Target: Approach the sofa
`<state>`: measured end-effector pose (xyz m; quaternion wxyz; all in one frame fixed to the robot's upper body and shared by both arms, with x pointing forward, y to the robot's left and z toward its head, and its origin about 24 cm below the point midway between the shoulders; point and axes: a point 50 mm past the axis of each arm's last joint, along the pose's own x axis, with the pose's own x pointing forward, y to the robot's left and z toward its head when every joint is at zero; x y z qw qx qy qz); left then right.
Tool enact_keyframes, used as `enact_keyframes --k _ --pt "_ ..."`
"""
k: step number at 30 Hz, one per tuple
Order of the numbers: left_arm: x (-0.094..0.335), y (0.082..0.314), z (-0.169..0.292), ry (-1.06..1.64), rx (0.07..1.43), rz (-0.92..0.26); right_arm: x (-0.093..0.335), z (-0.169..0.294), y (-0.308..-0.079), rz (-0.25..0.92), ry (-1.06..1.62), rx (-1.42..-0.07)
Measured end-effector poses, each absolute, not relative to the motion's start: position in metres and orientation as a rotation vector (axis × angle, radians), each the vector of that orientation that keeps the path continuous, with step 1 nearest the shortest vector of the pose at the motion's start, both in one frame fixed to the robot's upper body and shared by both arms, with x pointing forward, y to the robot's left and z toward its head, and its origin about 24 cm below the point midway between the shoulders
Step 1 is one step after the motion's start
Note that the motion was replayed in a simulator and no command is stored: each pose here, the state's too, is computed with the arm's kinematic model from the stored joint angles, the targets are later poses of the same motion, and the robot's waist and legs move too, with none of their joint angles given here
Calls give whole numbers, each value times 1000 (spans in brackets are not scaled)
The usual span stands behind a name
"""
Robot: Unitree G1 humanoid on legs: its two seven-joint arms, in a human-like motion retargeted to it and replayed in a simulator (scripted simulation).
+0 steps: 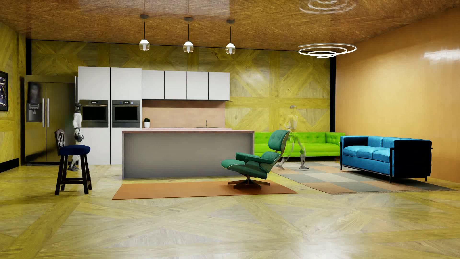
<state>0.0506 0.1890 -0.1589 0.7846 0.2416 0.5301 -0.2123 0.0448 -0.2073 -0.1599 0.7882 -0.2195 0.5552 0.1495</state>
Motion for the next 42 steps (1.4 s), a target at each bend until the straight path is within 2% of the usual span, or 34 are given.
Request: enact_keyframes --k 4,8,10,16,18,22,26,34,38,40,42 --pt "55 186 -155 1107 516 -470 38 -159 -212 306 1209 -468" --pt "87 184 -143 983 516 -453 36 -157 -211 282 1199 -440" --pt "103 179 -138 932 492 -430 23 -158 -217 272 1237 -445" --pt "134 171 -126 827 543 -481 -9 -163 -221 310 1358 -476" --pt "127 177 -132 872 543 -460 -18 -163 -224 296 1391 -473" --pt "69 183 -156 1082 564 -511 -18 -164 -226 303 1412 -490" --pt "33 194 -161 1192 545 -487 25 -161 -211 315 1248 -466" --pt "6 202 -160 1258 536 -478 106 -134 -213 274 959 -480" --pt "-2 202 -164 1301 552 -500 65 -150 -217 251 1114 -452" --pt "12 204 -164 1279 528 -436 46 -154 -216 261 1164 -446" --pt "35 206 -161 1213 545 -430 30 -156 -217 275 1215 -451"
